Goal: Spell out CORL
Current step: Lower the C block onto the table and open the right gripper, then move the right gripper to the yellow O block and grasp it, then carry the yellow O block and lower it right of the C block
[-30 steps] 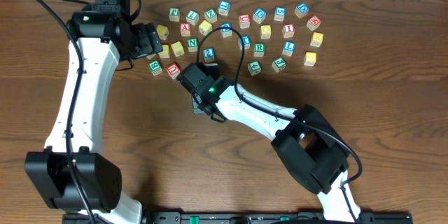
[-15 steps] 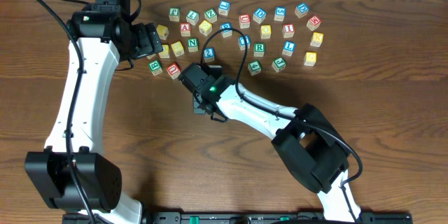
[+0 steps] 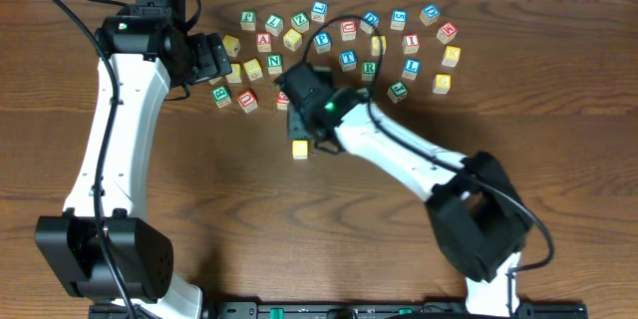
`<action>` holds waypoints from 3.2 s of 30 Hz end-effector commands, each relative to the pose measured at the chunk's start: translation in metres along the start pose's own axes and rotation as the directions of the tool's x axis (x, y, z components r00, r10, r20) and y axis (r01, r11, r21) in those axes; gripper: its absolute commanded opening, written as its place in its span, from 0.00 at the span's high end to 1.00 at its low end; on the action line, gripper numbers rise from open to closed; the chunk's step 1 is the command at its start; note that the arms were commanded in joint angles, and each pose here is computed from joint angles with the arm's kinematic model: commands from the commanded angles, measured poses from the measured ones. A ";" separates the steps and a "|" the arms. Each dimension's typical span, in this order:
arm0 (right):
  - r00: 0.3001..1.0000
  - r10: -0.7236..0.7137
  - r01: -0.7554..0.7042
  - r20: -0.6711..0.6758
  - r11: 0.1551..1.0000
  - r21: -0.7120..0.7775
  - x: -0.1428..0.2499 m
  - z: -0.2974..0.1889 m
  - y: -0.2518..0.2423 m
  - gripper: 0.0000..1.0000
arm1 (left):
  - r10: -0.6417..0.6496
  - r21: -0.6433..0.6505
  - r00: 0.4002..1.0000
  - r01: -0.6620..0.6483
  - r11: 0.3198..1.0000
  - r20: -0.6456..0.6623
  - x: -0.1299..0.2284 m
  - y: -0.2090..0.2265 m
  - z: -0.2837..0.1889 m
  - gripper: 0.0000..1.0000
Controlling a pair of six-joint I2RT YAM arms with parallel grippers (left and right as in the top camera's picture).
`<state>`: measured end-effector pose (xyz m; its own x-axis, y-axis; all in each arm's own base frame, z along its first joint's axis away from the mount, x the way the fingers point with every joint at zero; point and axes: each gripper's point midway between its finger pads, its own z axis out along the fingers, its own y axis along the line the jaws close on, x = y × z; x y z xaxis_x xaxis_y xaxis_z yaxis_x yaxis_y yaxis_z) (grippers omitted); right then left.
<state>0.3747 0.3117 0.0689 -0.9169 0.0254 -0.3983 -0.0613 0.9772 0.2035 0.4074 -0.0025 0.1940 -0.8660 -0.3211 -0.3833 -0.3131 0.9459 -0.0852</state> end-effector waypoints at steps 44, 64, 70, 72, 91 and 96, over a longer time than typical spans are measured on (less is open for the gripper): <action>0.989 -0.113 0.103 0.090 0.989 0.109 -0.189 -0.009 -0.122 0.24 | -0.008 0.018 0.998 0.007 1.000 0.061 -0.014 -0.005 -0.004 0.02; 0.997 -0.048 0.039 0.054 0.987 0.157 -0.179 0.090 -0.165 0.41 | -0.006 0.013 0.999 0.006 1.000 0.050 -0.012 -0.004 -0.002 0.02; 0.999 -0.041 0.035 0.034 0.986 0.163 -0.172 0.105 -0.170 0.44 | -0.007 0.013 0.999 0.006 1.000 0.050 -0.012 -0.004 -0.002 0.02; 0.999 -0.042 0.036 0.033 0.986 0.164 -0.172 0.106 -0.170 0.51 | -0.007 0.013 0.999 0.006 1.000 0.050 -0.011 -0.004 -0.002 0.02; 0.991 -0.048 0.030 0.128 0.990 0.134 -0.203 0.048 -0.155 0.77 | -0.007 0.013 0.999 0.006 1.000 0.050 -0.012 -0.004 -0.002 0.02; 0.984 -0.051 0.032 0.173 0.994 0.109 -0.215 -0.006 -0.143 0.79 | -0.007 0.014 0.999 0.006 1.000 0.051 -0.012 -0.004 -0.002 0.02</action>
<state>0.5787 0.1688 0.0648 -0.8781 -0.0105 -0.4784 -0.0465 0.9969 0.0635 0.4180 -0.0029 0.1988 -0.8470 -0.3217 -0.4232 -0.3085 0.9458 -0.1016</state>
